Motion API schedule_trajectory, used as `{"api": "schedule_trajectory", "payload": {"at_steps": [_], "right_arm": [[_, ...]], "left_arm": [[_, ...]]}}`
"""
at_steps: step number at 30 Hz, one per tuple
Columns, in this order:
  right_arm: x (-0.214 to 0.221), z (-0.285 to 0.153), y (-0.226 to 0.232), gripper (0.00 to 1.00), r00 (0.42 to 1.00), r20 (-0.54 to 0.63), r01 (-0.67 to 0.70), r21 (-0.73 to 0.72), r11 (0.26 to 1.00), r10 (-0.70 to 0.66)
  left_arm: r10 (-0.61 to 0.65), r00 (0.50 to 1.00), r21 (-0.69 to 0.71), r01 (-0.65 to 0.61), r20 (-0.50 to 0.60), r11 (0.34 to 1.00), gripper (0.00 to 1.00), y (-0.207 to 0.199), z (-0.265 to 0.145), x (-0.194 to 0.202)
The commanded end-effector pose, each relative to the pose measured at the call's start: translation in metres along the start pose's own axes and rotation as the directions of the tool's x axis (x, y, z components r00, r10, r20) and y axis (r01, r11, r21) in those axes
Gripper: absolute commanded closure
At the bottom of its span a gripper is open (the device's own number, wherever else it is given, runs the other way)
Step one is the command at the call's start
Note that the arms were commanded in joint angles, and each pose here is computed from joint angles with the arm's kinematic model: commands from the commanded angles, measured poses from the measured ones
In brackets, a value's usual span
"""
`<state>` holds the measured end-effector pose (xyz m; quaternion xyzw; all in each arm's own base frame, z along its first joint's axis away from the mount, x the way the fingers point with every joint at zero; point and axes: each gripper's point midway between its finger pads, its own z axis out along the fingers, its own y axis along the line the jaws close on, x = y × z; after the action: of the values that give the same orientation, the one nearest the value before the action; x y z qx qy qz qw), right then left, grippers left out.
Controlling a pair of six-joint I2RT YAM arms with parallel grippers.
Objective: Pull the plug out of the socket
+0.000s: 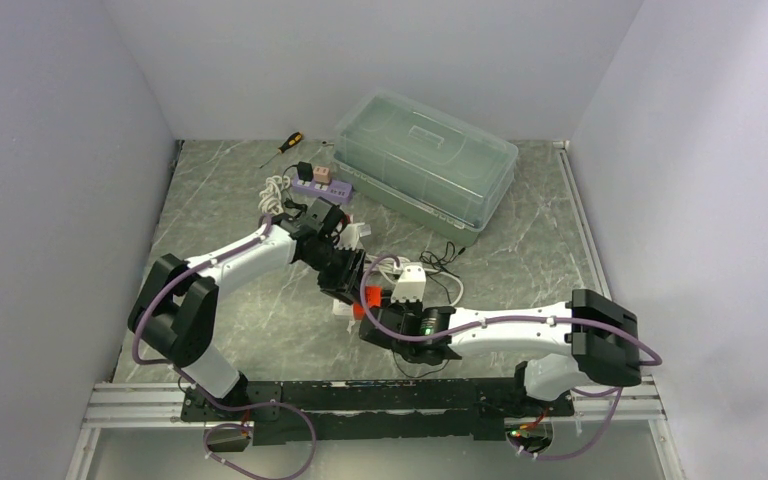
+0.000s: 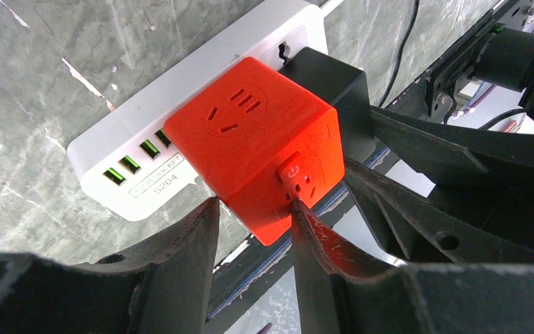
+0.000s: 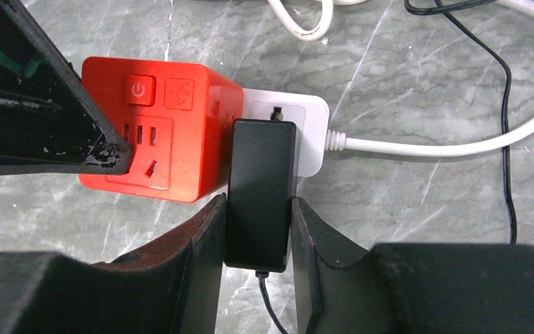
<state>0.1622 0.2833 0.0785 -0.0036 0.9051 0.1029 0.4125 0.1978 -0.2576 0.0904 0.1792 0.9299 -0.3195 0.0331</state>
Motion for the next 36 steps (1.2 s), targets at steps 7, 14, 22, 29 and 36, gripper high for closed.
{"api": "schedule_trajectory", "payload": {"at_steps": [7,14,22,29,36], "right_arm": [[-0.006,-0.009,0.037,1.00,0.997,0.044,0.056,-0.008,0.998,-0.055],[-0.016,-0.018,0.035,1.00,0.998,0.064,0.029,-0.030,0.999,-0.027],[-0.026,-0.025,0.025,1.00,0.996,0.083,-0.016,-0.043,0.999,0.020],[-0.028,-0.026,0.017,1.00,0.996,0.086,-0.027,-0.033,0.999,0.030],[-0.037,-0.030,0.009,1.00,0.994,0.109,-0.018,-0.003,1.000,0.019]], "left_arm": [[0.004,1.000,-0.253,-0.011,-0.027,0.968,0.55,0.061,0.015,0.004],[0.000,1.000,-0.289,-0.008,-0.030,0.957,0.55,0.068,0.014,0.004],[-0.009,0.999,-0.312,-0.004,-0.041,0.950,0.55,0.073,0.015,0.006],[-0.012,0.999,-0.312,-0.003,-0.045,0.950,0.55,0.074,0.016,0.007],[-0.009,0.999,-0.324,-0.003,-0.036,0.946,0.55,0.075,0.014,0.005]]}}
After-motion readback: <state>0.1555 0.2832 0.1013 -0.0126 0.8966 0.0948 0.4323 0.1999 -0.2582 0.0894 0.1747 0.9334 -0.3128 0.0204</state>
